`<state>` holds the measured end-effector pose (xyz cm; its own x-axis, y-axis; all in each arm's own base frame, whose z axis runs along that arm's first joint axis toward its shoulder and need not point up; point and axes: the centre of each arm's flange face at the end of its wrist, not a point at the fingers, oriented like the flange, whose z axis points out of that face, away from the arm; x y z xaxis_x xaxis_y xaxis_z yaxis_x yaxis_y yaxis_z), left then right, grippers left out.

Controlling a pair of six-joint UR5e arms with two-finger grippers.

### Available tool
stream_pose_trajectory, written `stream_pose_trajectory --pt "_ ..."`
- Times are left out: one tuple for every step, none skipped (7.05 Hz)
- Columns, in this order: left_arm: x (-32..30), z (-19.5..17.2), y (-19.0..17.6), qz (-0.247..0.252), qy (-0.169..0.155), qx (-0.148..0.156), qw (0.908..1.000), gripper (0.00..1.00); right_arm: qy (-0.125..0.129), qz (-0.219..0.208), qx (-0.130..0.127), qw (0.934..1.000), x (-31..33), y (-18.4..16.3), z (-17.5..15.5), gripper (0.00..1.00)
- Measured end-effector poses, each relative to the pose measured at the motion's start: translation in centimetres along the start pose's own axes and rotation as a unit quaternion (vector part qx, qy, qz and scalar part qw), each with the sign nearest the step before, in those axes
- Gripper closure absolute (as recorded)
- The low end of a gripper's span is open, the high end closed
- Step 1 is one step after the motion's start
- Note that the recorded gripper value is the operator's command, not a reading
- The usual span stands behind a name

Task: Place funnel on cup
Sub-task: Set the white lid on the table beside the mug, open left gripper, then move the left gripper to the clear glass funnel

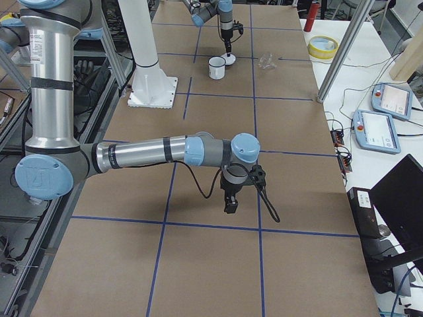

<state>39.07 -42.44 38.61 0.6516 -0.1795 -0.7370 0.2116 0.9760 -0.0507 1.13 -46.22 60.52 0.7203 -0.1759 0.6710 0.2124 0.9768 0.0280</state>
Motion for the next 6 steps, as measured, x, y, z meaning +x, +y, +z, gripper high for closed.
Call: stream_pose_trajectory --pt "0.0 0.0 0.0 0.000 0.000 0.000 1.0000 0.00 0.000 0.000 0.000 1.0000 0.0 0.0 0.0 0.00" --pt "0.1 -0.2 0.0 0.000 0.000 0.000 1.0000 0.00 0.000 0.000 0.000 1.0000 0.0 0.0 0.0 0.00" --pt "0.0 -1.2 -0.8 -0.006 0.005 0.003 1.0000 0.00 0.000 0.000 0.000 1.0000 0.0 0.0 0.0 0.00" --pt "-0.1 -3.2 -2.7 -0.021 0.018 0.006 0.9996 0.00 0.000 0.000 0.000 1.0000 0.0 0.0 0.0 0.00" --pt "0.3 -5.6 -5.2 -0.044 0.034 0.011 0.9984 0.00 0.000 0.000 0.000 1.0000 0.0 0.0 0.0 0.00" --pt "1.5 -7.4 -7.1 -0.080 0.045 0.018 0.9956 0.00 0.000 0.000 0.000 1.0000 0.0 0.0 0.0 0.00"
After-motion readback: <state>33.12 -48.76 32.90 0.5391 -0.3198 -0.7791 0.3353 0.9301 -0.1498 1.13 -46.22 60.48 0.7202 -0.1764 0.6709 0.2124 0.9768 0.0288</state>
